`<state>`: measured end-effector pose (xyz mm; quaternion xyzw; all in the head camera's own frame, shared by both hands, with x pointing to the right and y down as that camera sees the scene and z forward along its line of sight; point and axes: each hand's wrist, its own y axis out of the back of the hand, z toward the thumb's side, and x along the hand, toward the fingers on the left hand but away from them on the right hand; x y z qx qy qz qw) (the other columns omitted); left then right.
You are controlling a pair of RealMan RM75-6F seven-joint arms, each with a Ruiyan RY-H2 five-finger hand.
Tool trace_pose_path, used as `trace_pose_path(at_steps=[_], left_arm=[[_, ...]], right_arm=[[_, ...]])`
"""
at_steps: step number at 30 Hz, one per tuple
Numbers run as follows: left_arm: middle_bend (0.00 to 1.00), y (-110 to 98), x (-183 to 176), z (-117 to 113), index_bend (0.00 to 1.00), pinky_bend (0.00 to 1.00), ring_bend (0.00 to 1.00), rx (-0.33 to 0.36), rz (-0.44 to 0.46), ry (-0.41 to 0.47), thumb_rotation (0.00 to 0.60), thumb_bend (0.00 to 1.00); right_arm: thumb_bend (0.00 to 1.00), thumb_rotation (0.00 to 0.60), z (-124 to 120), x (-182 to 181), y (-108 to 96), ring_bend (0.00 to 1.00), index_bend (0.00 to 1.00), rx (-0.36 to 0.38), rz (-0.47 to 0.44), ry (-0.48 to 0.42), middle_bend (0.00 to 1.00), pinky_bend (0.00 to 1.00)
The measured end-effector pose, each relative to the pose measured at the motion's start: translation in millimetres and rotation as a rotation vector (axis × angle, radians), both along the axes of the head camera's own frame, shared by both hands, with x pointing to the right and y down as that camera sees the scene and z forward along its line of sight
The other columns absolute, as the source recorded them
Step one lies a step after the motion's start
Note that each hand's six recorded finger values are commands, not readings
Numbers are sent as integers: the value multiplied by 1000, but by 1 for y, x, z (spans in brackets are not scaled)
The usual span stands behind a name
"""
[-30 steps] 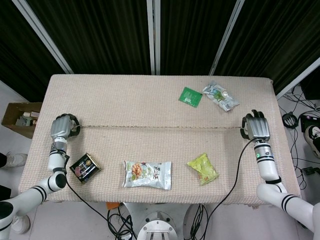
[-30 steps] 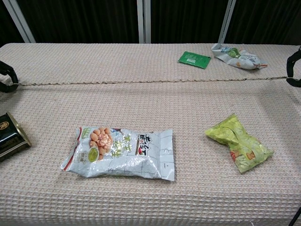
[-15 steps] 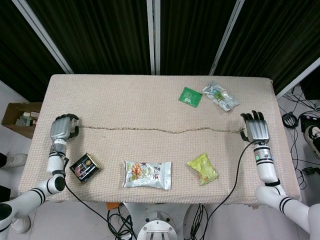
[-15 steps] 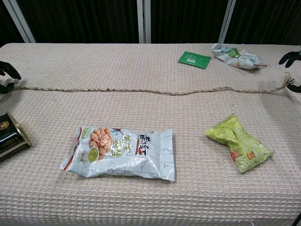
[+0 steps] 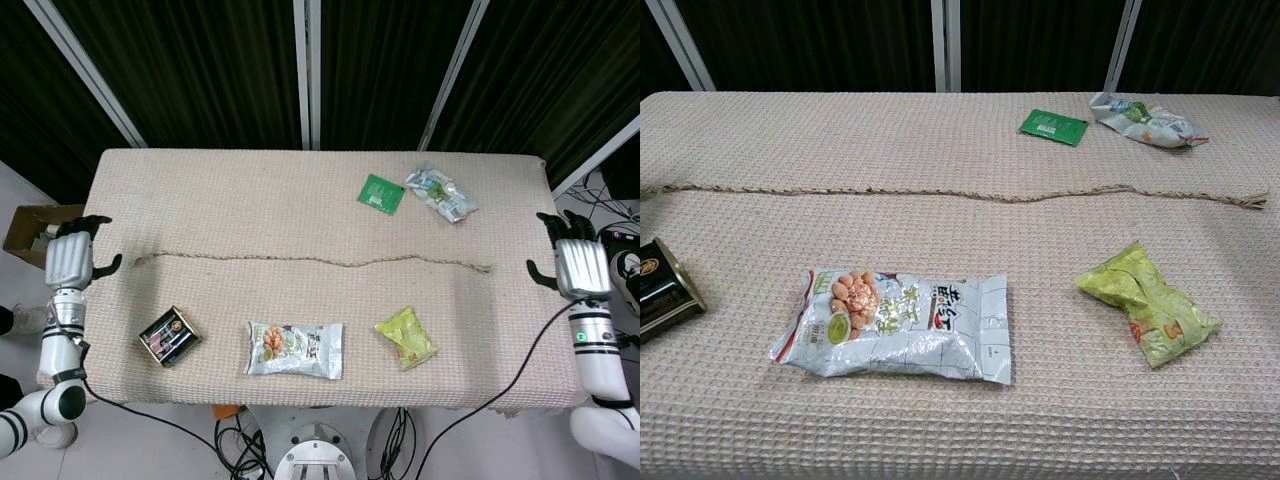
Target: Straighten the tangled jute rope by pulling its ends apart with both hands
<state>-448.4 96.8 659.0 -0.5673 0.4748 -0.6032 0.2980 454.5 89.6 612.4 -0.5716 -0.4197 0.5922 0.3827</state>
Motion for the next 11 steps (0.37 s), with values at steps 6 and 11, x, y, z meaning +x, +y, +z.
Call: trace_pose_path(at_steps=[6, 11], left_arm=[[210, 43, -18, -57, 271, 151, 154, 56, 40, -27, 600, 275], [214, 88, -15, -82, 278, 151, 154, 67, 46, -26, 600, 273]], right_arm=[[280, 600, -57, 22, 43, 49, 154, 53, 2, -7, 202, 133], [281, 600, -67, 25, 90, 49, 154, 31, 3, -31, 202, 134]])
